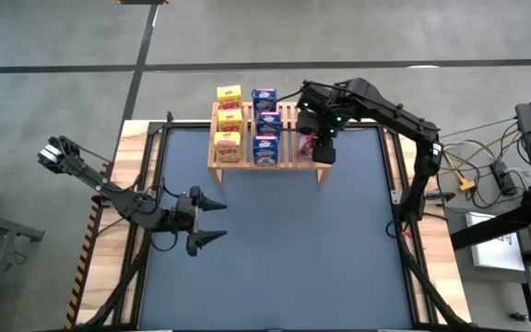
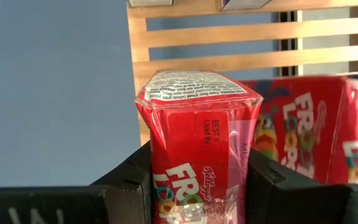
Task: Stack cereal on shelf
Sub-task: Put the red cereal box on the shelf aligned with the other red cereal box
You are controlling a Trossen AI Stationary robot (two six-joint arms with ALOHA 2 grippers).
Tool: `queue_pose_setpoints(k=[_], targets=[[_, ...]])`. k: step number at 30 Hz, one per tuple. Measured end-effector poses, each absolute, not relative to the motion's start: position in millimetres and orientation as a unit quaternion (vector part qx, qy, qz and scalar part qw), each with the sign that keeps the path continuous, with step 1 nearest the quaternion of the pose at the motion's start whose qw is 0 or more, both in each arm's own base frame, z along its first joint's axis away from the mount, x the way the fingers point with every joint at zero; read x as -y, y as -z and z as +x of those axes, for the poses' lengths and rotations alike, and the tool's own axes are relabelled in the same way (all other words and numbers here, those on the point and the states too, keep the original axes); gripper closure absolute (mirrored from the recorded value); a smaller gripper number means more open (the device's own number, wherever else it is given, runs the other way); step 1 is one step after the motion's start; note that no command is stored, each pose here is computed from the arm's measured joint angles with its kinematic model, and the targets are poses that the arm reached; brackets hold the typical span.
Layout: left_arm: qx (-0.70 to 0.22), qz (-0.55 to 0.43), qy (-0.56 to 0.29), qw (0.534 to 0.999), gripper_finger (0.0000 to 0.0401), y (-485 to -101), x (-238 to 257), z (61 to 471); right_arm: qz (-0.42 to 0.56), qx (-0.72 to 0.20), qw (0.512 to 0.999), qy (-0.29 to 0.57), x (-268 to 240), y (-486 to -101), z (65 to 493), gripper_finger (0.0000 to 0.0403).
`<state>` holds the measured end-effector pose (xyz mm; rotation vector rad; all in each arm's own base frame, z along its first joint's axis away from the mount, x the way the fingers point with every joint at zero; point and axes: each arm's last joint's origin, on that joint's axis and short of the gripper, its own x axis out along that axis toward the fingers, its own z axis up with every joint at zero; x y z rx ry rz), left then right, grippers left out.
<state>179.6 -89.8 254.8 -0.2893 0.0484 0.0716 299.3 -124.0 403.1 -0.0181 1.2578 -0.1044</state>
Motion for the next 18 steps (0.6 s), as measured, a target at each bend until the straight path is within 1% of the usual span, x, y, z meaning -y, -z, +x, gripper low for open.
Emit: queue_pose_setpoints(k=[10, 14, 18], targets=[[-0.021, -0.154, -0.036, 0.987, 0.0042, -255.3, 89.8, 179.6, -0.015, -0.575, 0.816, 0.051, 113.3, -416.2, 270.6, 0.0264], [-0.021, -0.159, -0.036, 0.986, 0.0042, -255.3, 89.8, 179.6, -0.007, -0.576, 0.816, 0.046, 112.7, -414.6, 269.1, 0.0264], [-0.019, -0.162, -0.036, 0.986, 0.0042, -255.5, 89.8, 179.6, -0.002, -0.591, 0.805, 0.041, 114.6, -404.4, 273.6, 0.0264]])
